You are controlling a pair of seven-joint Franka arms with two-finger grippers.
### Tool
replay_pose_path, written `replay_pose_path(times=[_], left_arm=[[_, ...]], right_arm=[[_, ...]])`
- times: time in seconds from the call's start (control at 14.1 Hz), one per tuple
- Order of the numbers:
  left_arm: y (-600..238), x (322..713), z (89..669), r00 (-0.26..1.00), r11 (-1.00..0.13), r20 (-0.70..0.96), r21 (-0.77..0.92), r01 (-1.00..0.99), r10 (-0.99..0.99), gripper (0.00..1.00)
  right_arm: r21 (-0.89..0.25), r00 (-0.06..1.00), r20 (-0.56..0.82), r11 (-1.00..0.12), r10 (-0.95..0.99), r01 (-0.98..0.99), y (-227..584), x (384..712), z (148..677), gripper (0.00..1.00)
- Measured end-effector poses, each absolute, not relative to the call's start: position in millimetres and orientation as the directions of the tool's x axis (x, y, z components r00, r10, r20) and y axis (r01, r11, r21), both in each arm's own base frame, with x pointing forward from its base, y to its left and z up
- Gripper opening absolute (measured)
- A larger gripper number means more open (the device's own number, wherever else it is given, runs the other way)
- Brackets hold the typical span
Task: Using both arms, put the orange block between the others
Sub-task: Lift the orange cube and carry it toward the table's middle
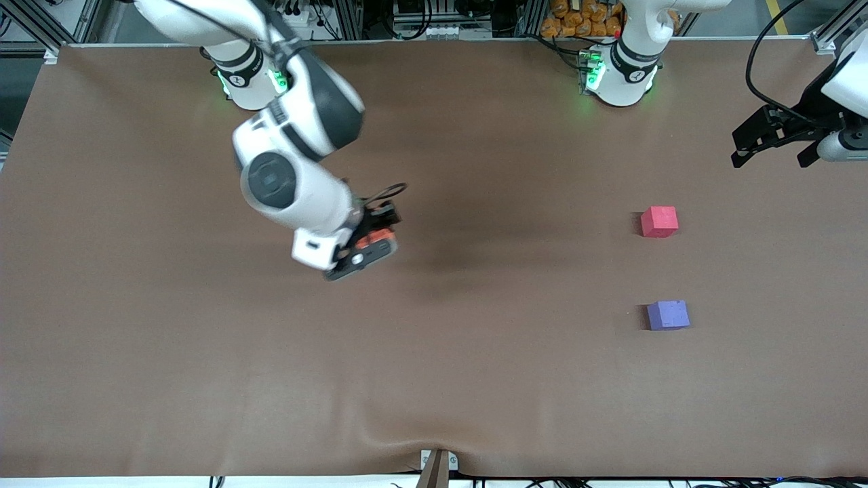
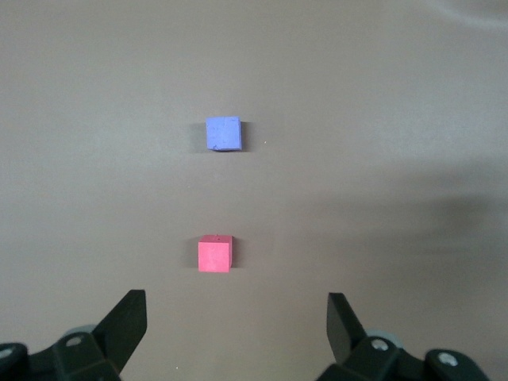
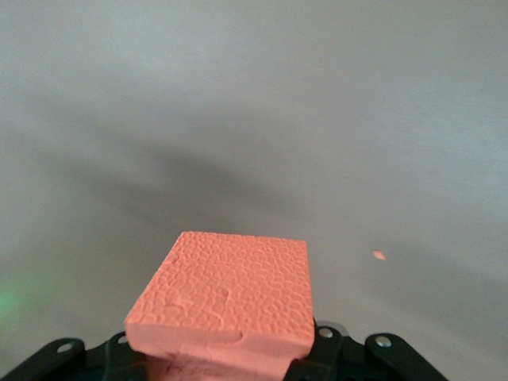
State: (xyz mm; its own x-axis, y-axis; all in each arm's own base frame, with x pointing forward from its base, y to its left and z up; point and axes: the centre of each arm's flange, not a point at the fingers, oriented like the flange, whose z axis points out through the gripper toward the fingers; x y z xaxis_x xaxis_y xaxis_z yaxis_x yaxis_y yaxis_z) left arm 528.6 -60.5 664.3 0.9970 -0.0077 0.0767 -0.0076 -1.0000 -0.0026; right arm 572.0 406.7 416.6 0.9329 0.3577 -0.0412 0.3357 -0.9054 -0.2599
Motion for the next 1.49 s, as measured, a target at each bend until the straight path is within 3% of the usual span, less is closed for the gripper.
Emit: replay_pose_path(times=[0.21, 0.64, 1.07, 1.49], left_arm=[[-60.6, 528.6, 664.3, 0.997, -1.0, 0.077, -0.003, -0.008, -0.008, 1.0], [-60.4, 528.7, 664.4, 0.997, -1.0, 0.078, -0.003, -0.007, -0.008, 1.0], [-60.5, 529.3, 664.3, 0.997, -1.0, 0.082, -0.002, -0.007, -0.008, 1.0], [-60.8, 531.8, 660.7, 0.997, -1.0, 0.08, -0.003, -0.007, -0.008, 1.0]], right_arm=[[-0.281, 0.959, 0.017, -0.919, 0.284, 0.277, 458.1, 551.1, 408.6, 0.59], [-0.243, 0.984, -0.107, -0.964, 0.14, 0.111, 520.2, 500.1, 356.3, 0.59], [-0.106, 0.988, -0.105, -0.989, 0.116, 0.105, 524.3, 495.9, 294.4, 0.55], [-0.097, 0.995, -0.093, -0.995, 0.025, 0.016, 525.6, 500.8, 209.9, 0.55]])
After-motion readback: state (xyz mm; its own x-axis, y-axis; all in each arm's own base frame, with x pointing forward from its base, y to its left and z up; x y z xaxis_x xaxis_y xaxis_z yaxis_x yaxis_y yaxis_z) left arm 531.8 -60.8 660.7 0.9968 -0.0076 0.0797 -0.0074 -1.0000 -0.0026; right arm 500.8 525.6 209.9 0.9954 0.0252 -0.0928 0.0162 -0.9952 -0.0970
